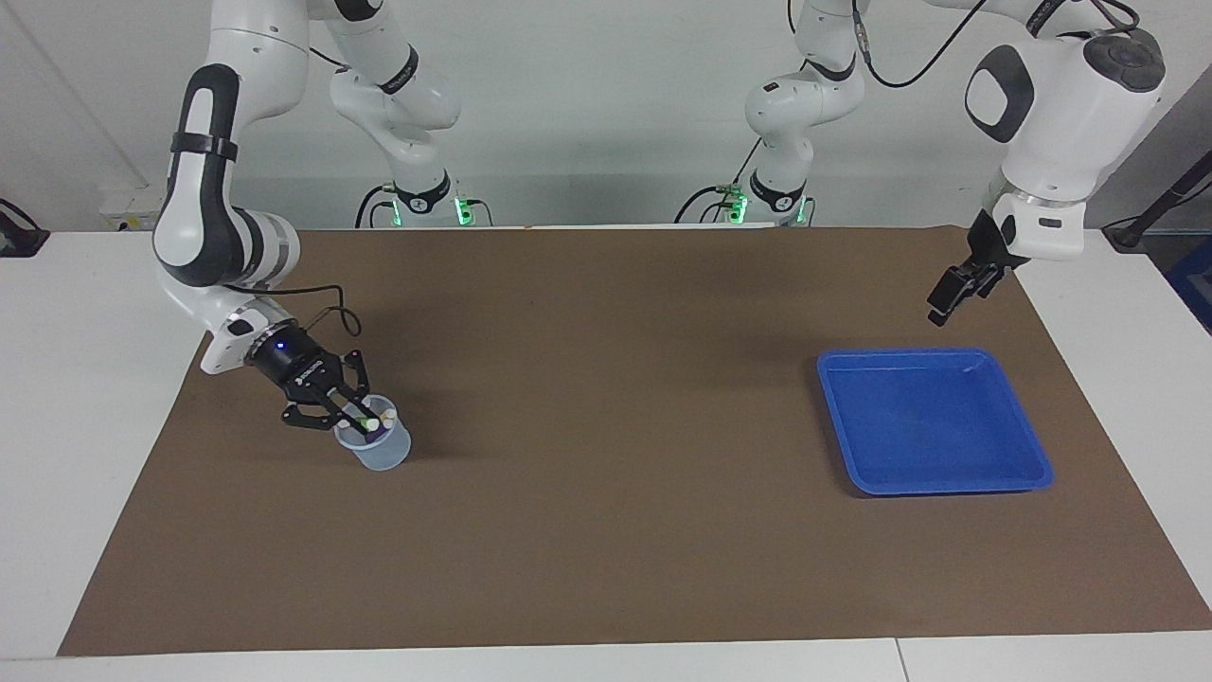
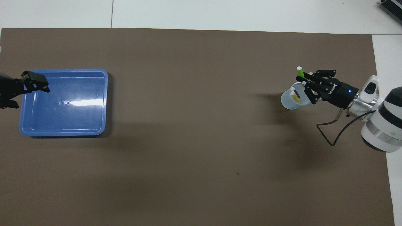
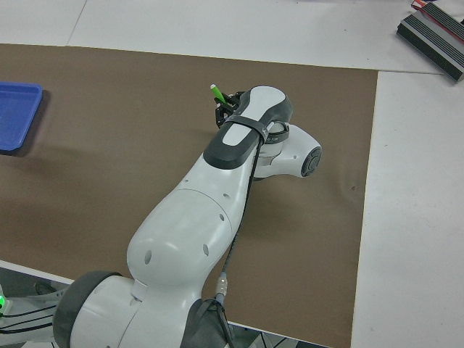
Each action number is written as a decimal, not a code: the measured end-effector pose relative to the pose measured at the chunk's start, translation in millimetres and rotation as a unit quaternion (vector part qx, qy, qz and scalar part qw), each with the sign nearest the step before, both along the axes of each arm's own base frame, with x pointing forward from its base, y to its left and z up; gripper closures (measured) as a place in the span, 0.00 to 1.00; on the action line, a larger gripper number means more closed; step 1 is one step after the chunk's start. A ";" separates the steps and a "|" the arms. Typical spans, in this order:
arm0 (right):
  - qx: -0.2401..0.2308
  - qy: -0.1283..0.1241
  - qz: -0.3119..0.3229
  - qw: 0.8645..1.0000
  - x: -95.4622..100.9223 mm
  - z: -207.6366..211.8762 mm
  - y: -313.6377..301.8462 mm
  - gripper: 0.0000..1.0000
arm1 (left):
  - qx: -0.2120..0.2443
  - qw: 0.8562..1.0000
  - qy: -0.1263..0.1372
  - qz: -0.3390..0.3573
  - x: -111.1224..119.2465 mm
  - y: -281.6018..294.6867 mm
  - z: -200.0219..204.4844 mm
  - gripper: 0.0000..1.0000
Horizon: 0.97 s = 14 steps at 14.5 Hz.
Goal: Transfer and insert pens with both arms
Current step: 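Lower the green pen into the white cup and open the right gripper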
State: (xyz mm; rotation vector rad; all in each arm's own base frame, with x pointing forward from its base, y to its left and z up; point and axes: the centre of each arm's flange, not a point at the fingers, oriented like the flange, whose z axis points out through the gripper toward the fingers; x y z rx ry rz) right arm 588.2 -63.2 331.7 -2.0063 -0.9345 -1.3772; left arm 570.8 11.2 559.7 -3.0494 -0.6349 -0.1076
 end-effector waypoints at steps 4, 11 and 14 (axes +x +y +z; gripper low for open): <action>0.010 -0.006 0.001 1.000 0.6 -17.2 4.0 0.64 | 0.002 0.997 0.048 -0.056 -11.3 4.7 -3.0 0.00; 0.002 0.042 -0.040 0.998 10.1 7.7 19.5 0.00 | -0.005 0.995 0.059 -0.079 -64.1 -26.7 69.2 0.00; -0.054 0.090 -0.078 0.991 15.9 39.5 49.9 0.00 | -0.011 0.993 0.059 -0.105 -64.4 -35.0 70.2 0.00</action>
